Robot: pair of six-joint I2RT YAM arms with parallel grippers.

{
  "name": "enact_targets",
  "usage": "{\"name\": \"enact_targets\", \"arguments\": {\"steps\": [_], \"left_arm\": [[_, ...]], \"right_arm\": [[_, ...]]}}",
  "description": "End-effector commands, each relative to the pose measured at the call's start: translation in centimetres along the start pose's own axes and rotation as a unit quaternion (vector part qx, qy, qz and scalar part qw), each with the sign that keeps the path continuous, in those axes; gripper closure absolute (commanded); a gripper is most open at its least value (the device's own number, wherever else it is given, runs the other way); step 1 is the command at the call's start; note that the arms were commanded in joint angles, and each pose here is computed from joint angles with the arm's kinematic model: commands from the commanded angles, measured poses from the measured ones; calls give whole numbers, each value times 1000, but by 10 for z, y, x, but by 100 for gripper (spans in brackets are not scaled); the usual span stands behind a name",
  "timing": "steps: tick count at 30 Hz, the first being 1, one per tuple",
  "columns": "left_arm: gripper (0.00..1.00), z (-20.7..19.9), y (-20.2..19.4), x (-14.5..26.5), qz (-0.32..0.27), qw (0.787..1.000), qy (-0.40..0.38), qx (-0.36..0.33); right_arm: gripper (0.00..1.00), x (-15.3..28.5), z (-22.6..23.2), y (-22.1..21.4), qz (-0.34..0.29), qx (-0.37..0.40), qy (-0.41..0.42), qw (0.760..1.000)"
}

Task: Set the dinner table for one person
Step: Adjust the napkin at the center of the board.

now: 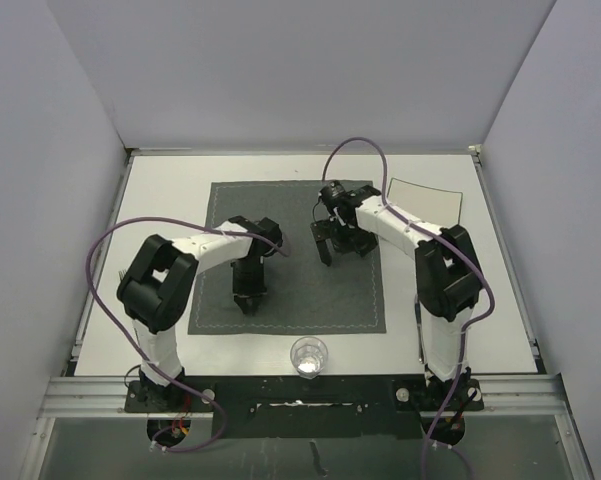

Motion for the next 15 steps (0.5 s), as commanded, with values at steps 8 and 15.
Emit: {"name": "enact_targets", "arguments": {"steps": [8, 15], "left_arm": [[35, 9, 7, 121, -192, 973, -128, 15], [4, 17, 30, 125, -220, 968, -115, 14]], "right_arm": [[2, 81, -28, 45, -168, -8, 21, 986], [10, 86, -66, 63, -202, -49, 59, 976]]}}
Point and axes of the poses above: each gripper's point midway between its finger pads, its own x axis back along the fingers, its own z axis along the line the jaws close on, y = z × x, the point moved 8 cm from there along x, back along the fingers, and after that the axes turned 7 degrees about x, right-handed, at the moved point
